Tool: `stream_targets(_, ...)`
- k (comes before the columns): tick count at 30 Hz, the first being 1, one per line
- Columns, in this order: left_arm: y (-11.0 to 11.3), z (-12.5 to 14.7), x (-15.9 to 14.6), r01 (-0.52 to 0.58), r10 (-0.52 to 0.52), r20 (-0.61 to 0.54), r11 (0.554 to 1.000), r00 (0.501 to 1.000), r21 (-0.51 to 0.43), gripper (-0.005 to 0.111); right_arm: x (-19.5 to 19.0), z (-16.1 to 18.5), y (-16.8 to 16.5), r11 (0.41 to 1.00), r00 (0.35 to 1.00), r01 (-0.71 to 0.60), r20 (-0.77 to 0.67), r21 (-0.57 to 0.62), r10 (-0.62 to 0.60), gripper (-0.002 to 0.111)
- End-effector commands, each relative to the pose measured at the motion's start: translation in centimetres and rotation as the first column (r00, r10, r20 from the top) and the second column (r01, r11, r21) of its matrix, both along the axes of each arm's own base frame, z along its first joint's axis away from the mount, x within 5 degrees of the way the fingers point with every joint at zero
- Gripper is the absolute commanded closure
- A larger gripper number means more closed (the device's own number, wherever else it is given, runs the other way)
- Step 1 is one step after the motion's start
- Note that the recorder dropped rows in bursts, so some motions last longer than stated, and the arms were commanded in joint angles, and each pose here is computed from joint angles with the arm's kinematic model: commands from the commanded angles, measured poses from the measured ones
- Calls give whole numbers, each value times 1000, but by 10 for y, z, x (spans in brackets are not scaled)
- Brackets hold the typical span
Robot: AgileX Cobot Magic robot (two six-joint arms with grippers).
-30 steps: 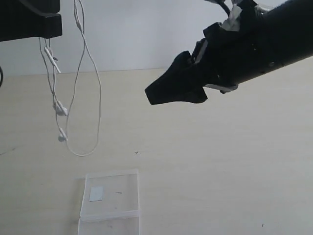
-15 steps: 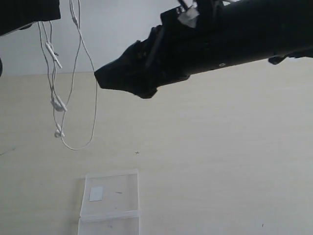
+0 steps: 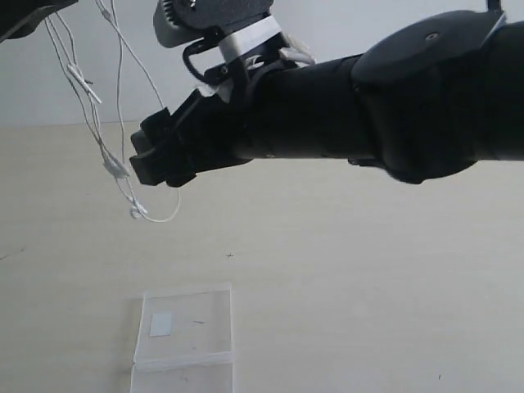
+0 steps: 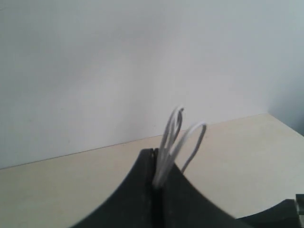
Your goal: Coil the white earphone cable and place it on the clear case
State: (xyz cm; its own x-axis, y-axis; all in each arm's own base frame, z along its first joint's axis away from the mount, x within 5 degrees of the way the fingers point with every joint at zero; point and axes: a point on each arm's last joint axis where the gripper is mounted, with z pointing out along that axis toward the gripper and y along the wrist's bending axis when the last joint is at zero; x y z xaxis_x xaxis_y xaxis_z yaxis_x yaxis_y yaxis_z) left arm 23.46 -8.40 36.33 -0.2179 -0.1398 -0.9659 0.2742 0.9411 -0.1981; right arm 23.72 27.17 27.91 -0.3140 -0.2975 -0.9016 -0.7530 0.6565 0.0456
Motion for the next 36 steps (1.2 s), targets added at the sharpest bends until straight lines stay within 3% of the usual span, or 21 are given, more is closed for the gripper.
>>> stream_targets(1,0,6,-2,11,-10,17,1000,1000,-30,107,3,-5,9,999,999,31,22,-17,-30,28)
stream_targets(16,1,4,-1,-4,4,10,1000,1000,-19,107,15,13,45,993,993,-115,39,37,114,28)
stream_targets(22,1,5,-1,-10,10,6,999,1000,-31,107,25,3,61,988,988,-152,29,27,152,28)
stream_targets(28,25,10,7,-126,124,-26,977,992,-171,107,26,-3,65,985,986,-168,11,24,168,28)
stream_targets(33,20,14,6,-42,47,18,978,999,-202,107,26,-3,65,985,985,-169,21,19,169,28)
stream_targets(36,20,15,6,-48,51,9,971,999,-234,107,26,-2,65,985,984,-174,33,20,173,28)
